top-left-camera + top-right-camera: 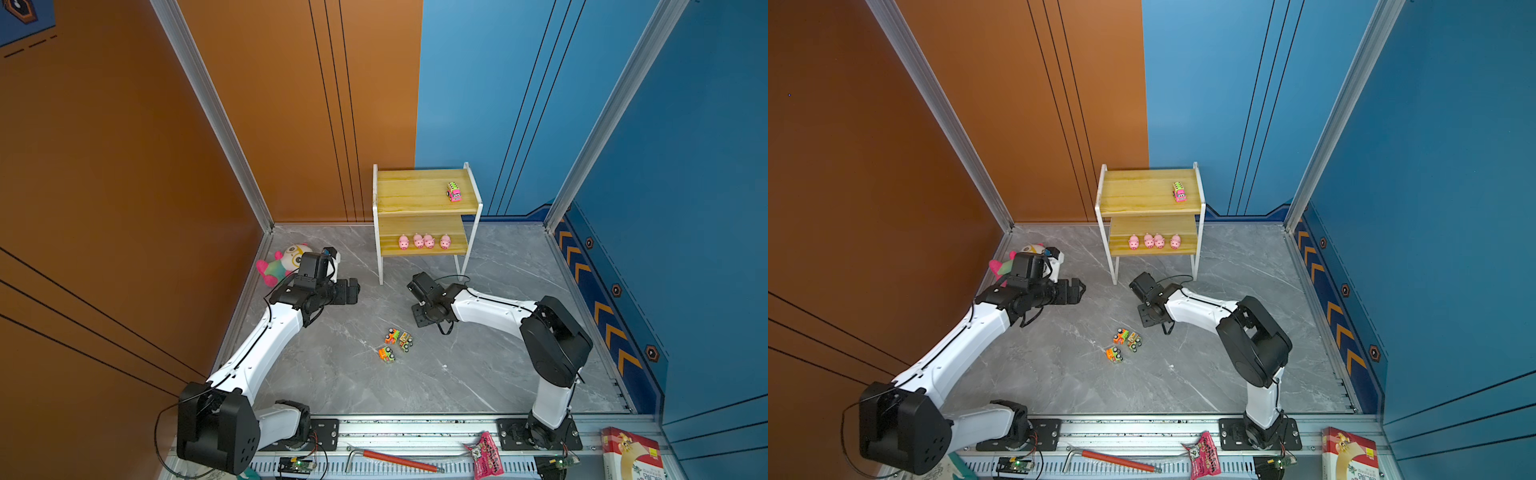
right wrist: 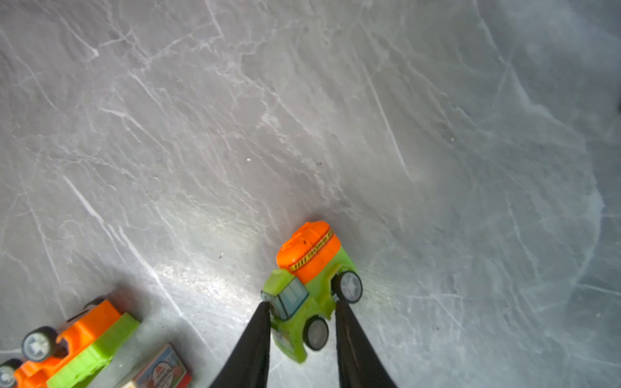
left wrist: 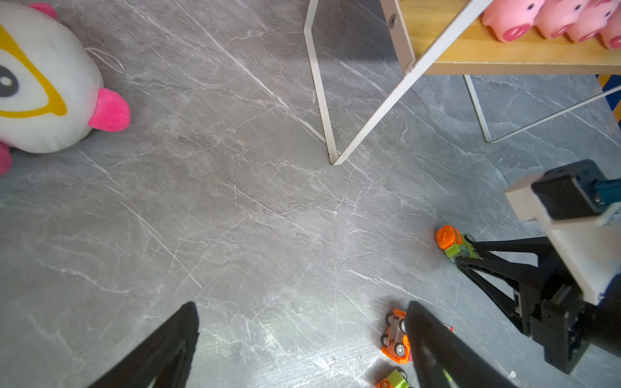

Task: Organize plastic toys on shelves
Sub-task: Pick up the plastic toy from the center of the table.

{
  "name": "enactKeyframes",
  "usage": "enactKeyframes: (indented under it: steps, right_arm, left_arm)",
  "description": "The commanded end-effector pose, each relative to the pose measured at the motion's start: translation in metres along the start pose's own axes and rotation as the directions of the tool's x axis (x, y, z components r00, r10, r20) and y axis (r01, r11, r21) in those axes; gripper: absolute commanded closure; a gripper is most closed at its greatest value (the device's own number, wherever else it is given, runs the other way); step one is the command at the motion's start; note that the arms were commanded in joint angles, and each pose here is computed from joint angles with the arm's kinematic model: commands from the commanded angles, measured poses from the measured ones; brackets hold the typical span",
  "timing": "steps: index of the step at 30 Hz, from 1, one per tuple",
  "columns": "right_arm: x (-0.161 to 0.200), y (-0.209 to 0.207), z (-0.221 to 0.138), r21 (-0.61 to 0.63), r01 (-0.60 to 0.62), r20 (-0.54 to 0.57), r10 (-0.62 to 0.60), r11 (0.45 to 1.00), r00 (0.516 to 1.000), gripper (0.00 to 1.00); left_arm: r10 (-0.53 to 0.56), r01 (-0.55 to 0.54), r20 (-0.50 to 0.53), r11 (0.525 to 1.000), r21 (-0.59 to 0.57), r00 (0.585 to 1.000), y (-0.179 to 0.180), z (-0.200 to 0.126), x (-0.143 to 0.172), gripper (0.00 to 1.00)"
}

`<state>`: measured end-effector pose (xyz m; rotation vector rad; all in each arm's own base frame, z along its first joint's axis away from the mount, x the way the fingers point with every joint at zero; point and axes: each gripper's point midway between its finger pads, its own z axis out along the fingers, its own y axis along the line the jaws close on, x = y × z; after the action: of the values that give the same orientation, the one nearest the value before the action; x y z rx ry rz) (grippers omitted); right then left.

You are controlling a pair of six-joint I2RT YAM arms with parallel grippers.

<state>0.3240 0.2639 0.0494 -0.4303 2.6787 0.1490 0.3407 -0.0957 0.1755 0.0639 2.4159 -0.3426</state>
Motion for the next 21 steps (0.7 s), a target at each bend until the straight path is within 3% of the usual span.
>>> enactKeyframes:
  steps: [1,7,14,21]
  right_arm:
    - [0.009,-0.013,-0.003,-0.066,-0.102,-0.010,0.101,0.993,0.995,0.67]
    - [0.019,-0.040,-0.017,-0.163,-0.260,0.041,0.270,0.952,0.962,0.68]
    - [0.041,-0.064,-0.036,-0.302,-0.402,0.121,0.453,0.864,0.883,0.66]
    - [0.072,-0.091,-0.045,-0.295,-0.458,0.180,0.520,0.839,0.835,0.64]
  left_arm:
    - [-0.016,0.016,-0.002,1.000,0.014,1.000,-0.002,-0.002,-0.005,0.04]
    - [-0.017,0.017,-0.003,1.000,0.014,1.000,-0.002,-0.002,-0.005,0.04]
    - [-0.017,0.018,-0.006,1.000,0.018,1.000,-0.003,-0.002,-0.004,0.04]
    - [-0.015,0.015,-0.007,1.000,0.022,1.000,-0.004,-0.001,-0.004,0.04]
